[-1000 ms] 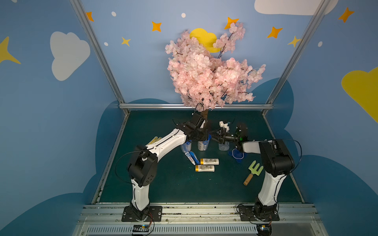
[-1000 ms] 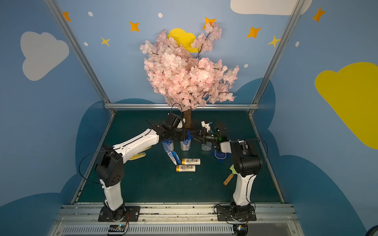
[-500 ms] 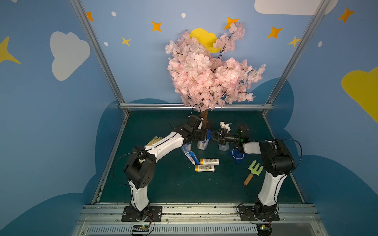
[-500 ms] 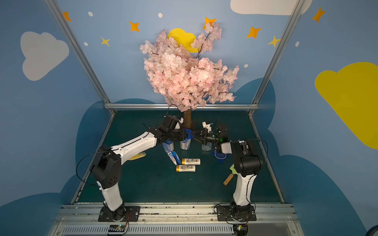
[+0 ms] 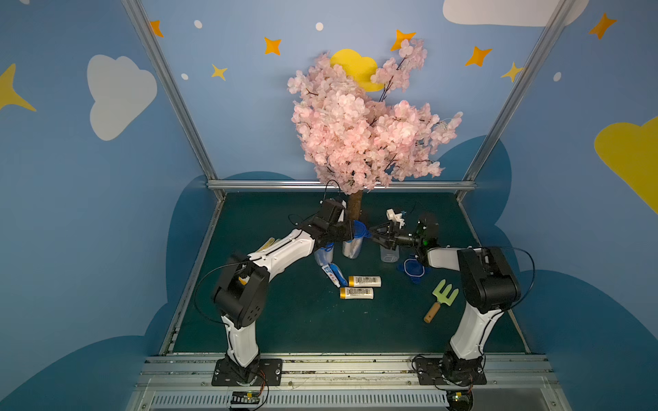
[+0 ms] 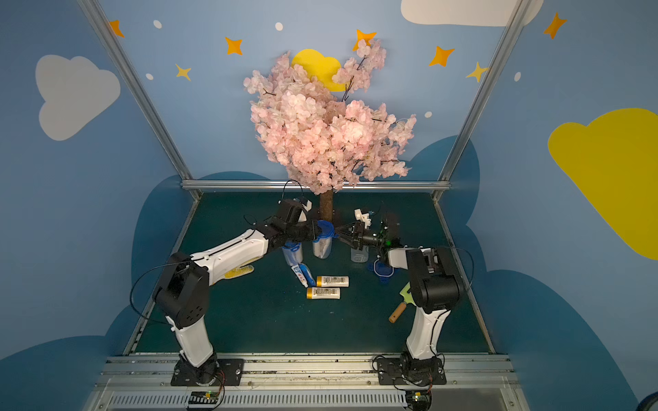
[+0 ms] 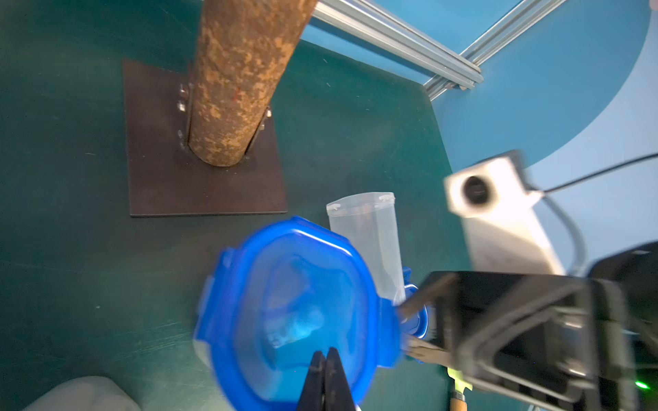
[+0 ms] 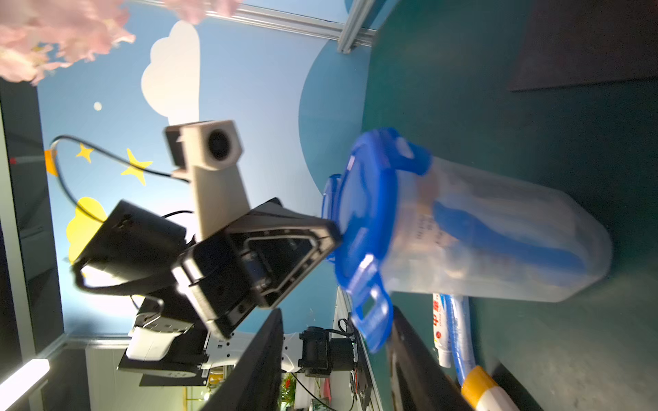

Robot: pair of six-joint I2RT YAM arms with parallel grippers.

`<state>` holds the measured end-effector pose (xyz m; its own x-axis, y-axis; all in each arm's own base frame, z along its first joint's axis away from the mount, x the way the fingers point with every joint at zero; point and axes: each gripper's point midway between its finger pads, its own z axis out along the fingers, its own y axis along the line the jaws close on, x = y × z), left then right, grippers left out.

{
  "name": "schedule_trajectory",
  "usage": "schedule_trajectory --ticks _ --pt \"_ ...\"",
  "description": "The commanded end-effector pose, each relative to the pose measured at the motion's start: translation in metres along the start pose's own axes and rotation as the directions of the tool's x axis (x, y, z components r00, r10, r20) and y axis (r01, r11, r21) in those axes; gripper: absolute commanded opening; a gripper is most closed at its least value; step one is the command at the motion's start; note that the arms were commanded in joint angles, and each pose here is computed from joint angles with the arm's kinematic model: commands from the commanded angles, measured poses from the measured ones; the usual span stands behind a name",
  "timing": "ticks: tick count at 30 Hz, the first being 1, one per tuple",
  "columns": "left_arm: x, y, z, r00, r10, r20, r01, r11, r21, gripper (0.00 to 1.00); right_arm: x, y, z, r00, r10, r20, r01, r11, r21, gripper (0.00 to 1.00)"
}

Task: Take out toiletry kits
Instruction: Unfasten the latch on the container.

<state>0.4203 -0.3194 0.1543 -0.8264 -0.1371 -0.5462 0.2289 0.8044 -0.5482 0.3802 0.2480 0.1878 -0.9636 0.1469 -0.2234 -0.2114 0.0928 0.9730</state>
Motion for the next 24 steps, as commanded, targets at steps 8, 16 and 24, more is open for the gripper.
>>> schedule_trajectory --ticks 8,16,24 --pt "0.131 0.112 0.017 0.919 -0.159 -0.361 0.016 0.929 -0.369 0.02 0.010 0.058 -0.004 0.986 -0.164 -0.023 0.162 0.984 -0.076 0.45" --pt "0.109 0.087 -0.002 0.941 -0.108 -0.322 0.000 0.948 -0.319 0.02 0.010 0.020 -0.015 0.991 -0.129 -0.042 0.135 0.955 0.263 0.39" --pt "0.056 0.038 -0.026 0.973 0.003 -0.232 -0.061 0.969 -0.240 0.02 -0.002 -0.015 -0.034 0.982 -0.174 -0.074 0.184 0.797 0.575 0.00"
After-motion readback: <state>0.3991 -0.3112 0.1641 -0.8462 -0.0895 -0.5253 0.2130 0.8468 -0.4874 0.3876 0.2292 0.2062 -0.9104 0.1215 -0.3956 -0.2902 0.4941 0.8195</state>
